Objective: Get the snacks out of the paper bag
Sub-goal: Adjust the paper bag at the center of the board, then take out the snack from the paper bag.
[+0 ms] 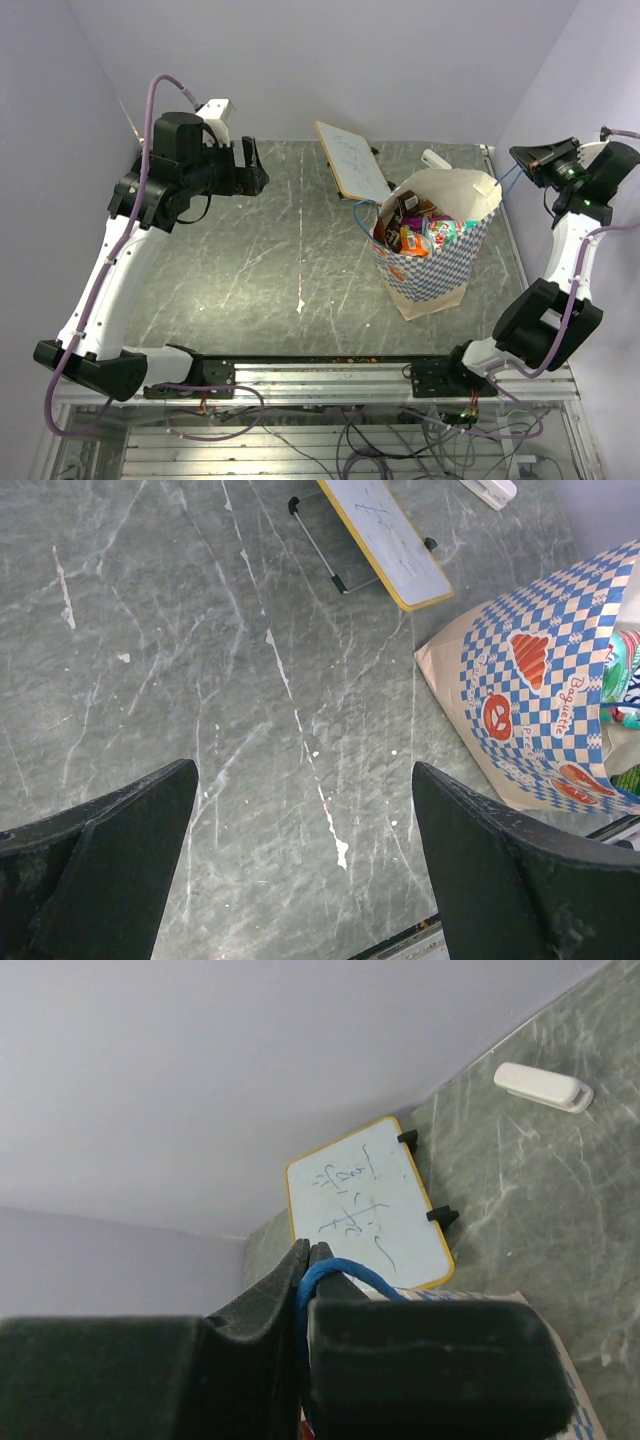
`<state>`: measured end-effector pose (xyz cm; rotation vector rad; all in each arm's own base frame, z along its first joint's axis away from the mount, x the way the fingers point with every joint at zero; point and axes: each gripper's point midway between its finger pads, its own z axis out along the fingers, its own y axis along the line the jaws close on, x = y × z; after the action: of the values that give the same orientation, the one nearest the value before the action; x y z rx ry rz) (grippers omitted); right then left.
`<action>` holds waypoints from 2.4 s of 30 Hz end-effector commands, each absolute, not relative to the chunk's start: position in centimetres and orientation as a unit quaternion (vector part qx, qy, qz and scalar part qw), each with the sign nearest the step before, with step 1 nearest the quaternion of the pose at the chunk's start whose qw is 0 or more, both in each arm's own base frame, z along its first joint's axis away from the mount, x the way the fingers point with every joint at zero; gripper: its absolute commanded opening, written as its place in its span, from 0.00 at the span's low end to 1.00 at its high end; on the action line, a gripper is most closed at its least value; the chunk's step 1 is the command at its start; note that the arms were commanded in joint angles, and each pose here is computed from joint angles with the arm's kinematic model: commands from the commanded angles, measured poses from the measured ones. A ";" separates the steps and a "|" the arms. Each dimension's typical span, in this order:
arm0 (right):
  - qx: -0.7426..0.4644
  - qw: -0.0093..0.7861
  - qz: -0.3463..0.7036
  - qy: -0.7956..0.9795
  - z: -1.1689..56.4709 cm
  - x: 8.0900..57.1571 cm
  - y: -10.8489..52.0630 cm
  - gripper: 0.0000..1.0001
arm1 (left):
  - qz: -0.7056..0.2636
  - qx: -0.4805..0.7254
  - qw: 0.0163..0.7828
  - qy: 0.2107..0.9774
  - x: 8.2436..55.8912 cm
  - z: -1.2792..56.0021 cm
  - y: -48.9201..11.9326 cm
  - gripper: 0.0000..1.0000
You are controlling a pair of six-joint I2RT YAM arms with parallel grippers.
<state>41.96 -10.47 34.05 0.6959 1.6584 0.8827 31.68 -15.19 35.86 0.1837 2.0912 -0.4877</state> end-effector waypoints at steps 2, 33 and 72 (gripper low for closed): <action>0.234 0.592 0.341 0.691 40.5 40.1 -9.9 0.00 | -0.206 0.082 0.492 0.842 31.4 37.6 -15.3 0.99; -0.060 0.436 0.518 0.733 41.8 32.6 9.1 0.00 | -0.445 0.095 0.357 0.815 30.8 34.8 -24.8 0.98; -0.102 0.459 0.432 0.769 43.4 29.6 12.1 0.00 | -0.498 0.105 0.176 0.843 19.5 23.3 -40.1 0.07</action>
<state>29.44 12.51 40.85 -0.1982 1.9446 1.1812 21.03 -37.29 19.05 0.3996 2.5208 -1.2264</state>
